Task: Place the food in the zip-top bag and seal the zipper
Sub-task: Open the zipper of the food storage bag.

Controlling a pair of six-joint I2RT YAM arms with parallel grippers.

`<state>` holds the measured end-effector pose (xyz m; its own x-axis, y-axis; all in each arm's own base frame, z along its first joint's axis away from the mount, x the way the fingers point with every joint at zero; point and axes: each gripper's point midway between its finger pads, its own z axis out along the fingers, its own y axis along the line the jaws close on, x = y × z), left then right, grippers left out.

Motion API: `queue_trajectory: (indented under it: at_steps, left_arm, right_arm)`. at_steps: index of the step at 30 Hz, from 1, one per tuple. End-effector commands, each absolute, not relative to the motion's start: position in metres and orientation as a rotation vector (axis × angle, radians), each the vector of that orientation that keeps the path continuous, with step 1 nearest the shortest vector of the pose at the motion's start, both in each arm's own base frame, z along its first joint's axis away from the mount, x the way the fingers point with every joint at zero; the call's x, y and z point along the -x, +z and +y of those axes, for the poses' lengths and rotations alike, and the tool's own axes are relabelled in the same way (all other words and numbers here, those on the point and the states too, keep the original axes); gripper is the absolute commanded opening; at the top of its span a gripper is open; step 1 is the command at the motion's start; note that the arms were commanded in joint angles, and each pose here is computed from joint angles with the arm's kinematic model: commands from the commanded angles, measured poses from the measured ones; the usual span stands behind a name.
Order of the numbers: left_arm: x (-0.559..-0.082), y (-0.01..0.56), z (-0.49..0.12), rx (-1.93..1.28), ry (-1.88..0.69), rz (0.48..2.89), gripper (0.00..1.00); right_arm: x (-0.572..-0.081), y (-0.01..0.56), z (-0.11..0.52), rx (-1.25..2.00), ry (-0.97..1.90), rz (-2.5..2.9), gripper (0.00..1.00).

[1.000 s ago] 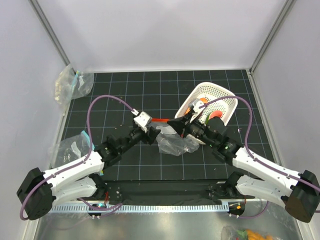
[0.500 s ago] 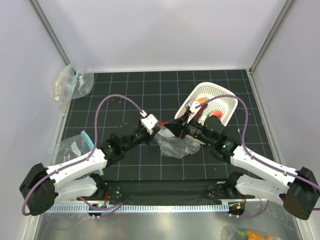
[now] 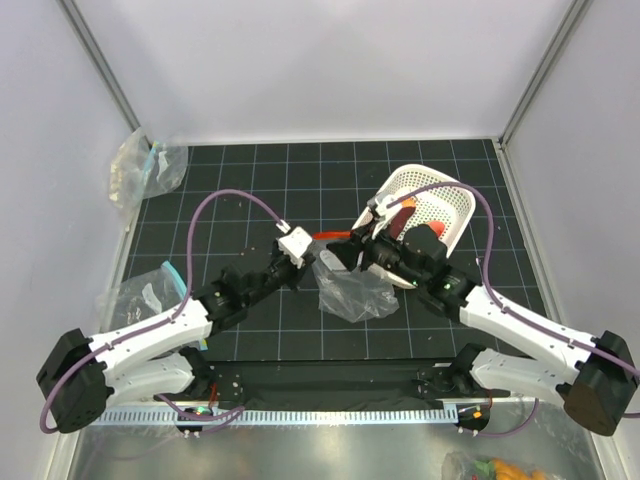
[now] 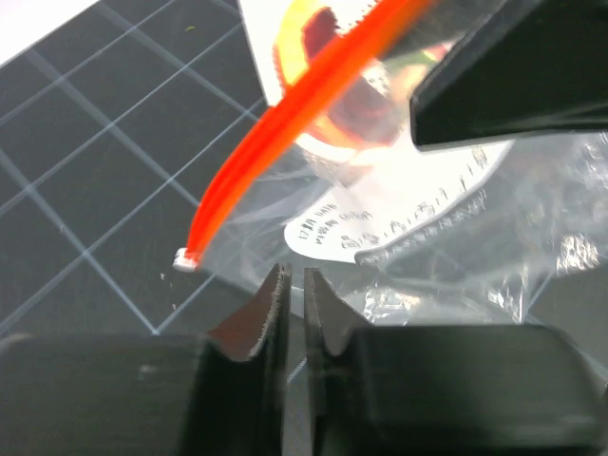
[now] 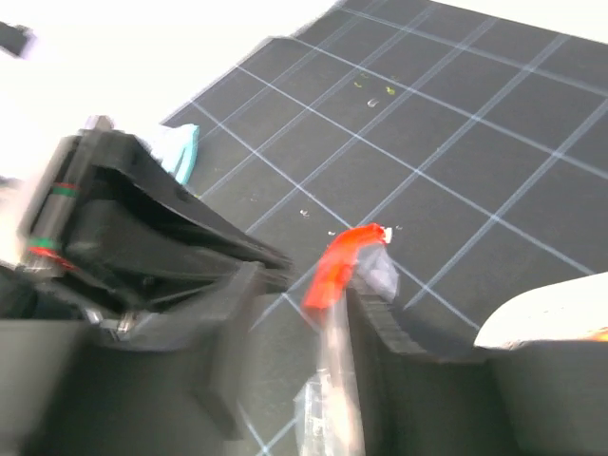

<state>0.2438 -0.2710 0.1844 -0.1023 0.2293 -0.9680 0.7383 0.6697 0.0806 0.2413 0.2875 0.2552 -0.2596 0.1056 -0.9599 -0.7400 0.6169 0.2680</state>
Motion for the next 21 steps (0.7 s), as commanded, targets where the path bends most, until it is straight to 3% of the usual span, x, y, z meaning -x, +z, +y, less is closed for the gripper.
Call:
queue_trajectory:
  at_steps: [1, 2, 3, 7, 8, 10, 21]
  left_arm:
    - [-0.262, 0.229, -0.255, -0.519, -0.499, 1.638, 0.21]
    - [-0.268, 0.231, -0.244, -0.410, -0.473, 1.660, 0.37]
    - [-0.270, 0.235, -0.240, -0.354, -0.475, 1.662, 0.42]
    - [-0.274, 0.242, -0.227, -0.148, -0.506, 1.706, 0.70]
    - [-0.273, 0.234, -0.222, -0.100, -0.498, 1.750, 0.99]
    - [-0.277, 0.231, -0.208, 0.185, -0.536, 1.788, 1.00]
    - [-0.259, 0.226, -0.208, 0.531, -0.871, 1.812, 1.00]
  right_arm:
    - [-0.262, 0.261, 0.287, 0.487, 0.785, 1.710, 0.39]
    - [-0.264, 0.257, 0.288, 0.496, 0.772, 1.729, 0.23]
    - [-0.266, 0.255, 0.292, 0.505, 0.770, 1.747, 0.17]
    - [-0.265, 0.253, 0.292, 0.514, 0.766, 1.754, 0.03]
    - [-0.266, 0.254, 0.290, 0.507, 0.754, 1.749, 0.01]
    - [-0.264, 0.257, 0.287, 0.516, 0.748, 1.725, 0.01]
    - [-0.236, 0.277, 0.291, 0.632, 0.755, 1.529, 0.01]
